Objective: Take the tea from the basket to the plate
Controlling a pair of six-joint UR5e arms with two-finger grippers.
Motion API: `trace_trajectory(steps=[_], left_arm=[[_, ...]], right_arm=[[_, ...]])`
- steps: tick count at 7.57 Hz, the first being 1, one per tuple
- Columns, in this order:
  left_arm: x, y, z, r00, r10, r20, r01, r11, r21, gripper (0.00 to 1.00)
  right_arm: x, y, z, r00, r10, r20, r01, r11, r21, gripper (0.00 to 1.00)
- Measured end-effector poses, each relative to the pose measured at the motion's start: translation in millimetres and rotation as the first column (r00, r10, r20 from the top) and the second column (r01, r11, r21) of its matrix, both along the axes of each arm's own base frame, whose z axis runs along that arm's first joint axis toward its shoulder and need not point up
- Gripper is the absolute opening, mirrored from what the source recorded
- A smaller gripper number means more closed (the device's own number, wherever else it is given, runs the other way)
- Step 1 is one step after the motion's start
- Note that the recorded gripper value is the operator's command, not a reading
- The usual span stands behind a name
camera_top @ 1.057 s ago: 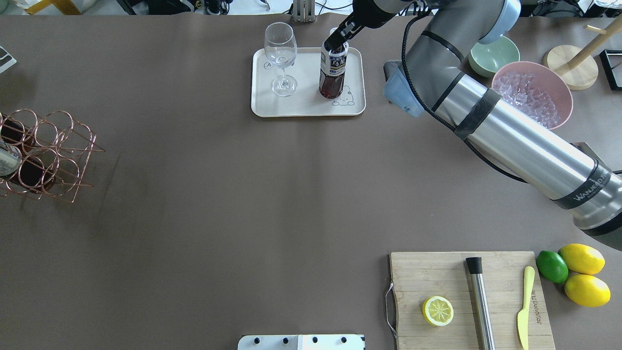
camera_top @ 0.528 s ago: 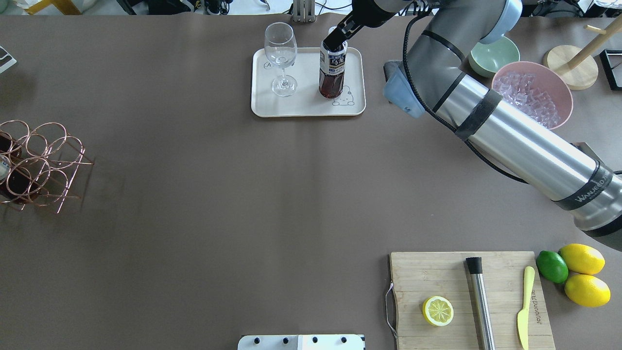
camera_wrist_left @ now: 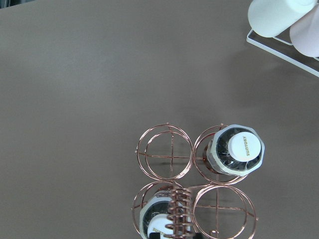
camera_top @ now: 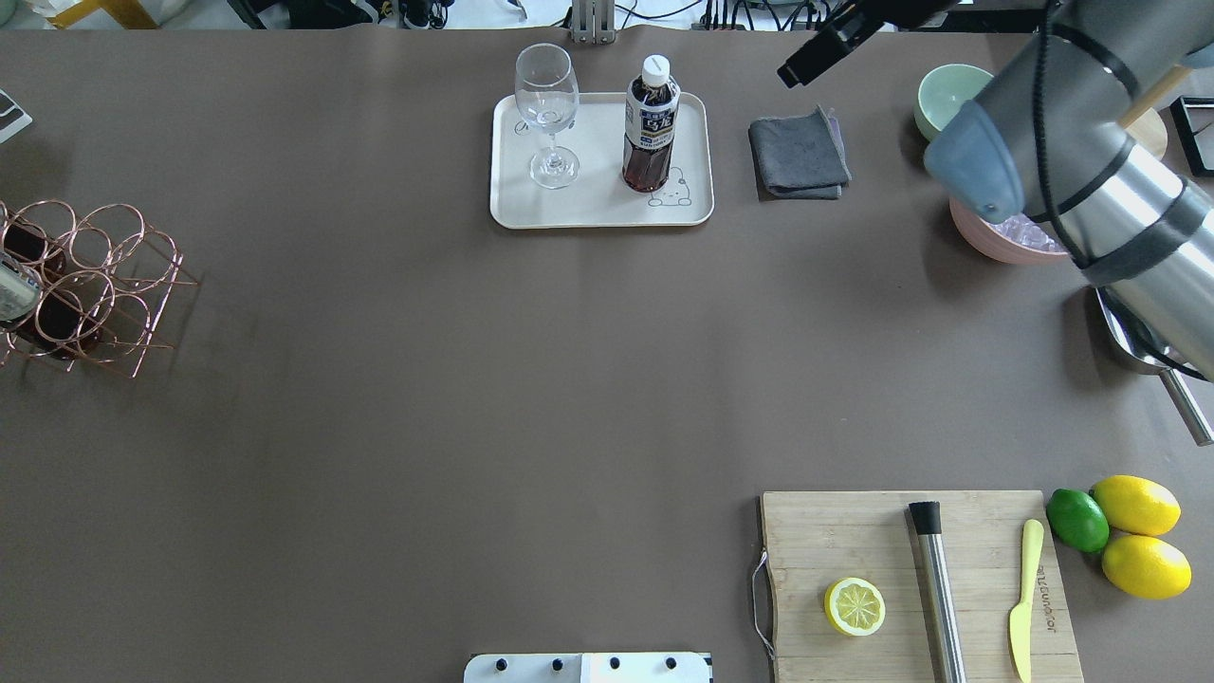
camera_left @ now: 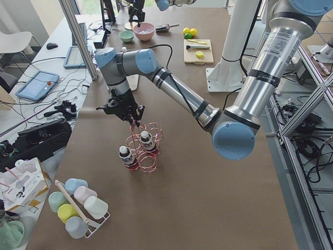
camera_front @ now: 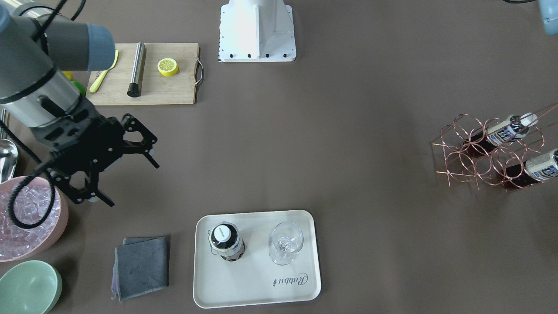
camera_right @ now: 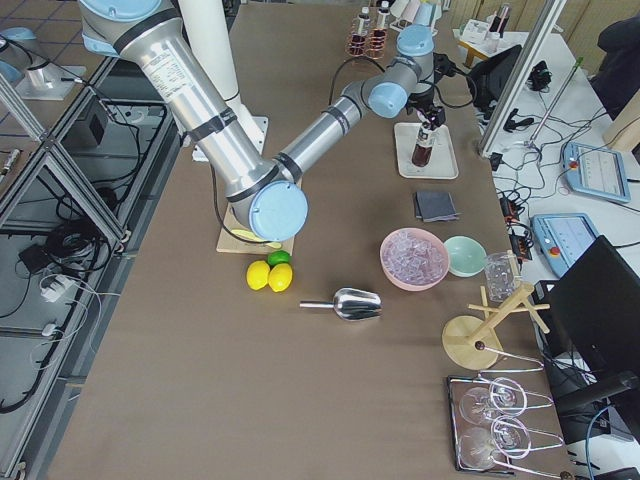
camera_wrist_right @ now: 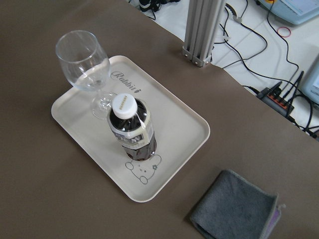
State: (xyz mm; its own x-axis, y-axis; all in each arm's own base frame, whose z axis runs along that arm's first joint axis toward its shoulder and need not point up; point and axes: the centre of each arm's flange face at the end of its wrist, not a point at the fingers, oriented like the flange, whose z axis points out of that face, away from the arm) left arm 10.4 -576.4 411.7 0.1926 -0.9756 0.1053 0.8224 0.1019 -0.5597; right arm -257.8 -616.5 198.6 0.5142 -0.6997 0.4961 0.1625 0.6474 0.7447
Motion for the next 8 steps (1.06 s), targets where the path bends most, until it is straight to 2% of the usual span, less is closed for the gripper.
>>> trace_trajectory(steps=[1, 3, 4, 5, 8], left_arm=[[-4.1, -18.9, -4.2, 1.0, 0.002, -0.002, -0.002, 1.0, 0.002, 0.0], [-7.7, -54.3, -9.0, 1.0, 0.012, -0.001, -0.012, 1.0, 0.008, 0.0], [-7.7, -64.5, -5.4, 1.0, 0.016, 0.002, -0.016, 1.0, 0.015, 0.0], [-7.3, -71.1, 0.6, 1.0, 0.018, 0.004, -0.018, 1.0, 0.017, 0.0], [-7.9, -86.3, 24.0, 1.0, 0.014, 0.005, -0.014, 1.0, 0.02, 0.0]], right_arm=[[40.8, 6.8, 22.0, 1.0, 0.016, -0.011, -0.017, 0.998, -0.067, 1.0], [108.8, 19.0, 97.0, 0.995, 0.045, -0.091, -0.064, 0.973, -0.223, 1.0], [145.2, 30.4, 147.7, 0.99, 0.057, -0.13, -0.093, 0.952, -0.291, 1.0], [184.1, 48.7, 200.2, 0.987, 0.072, -0.145, -0.12, 0.923, -0.365, 1.0], [295.9, 116.6, 329.1, 0.978, 0.109, -0.179, -0.183, 0.861, -0.474, 1.0]])
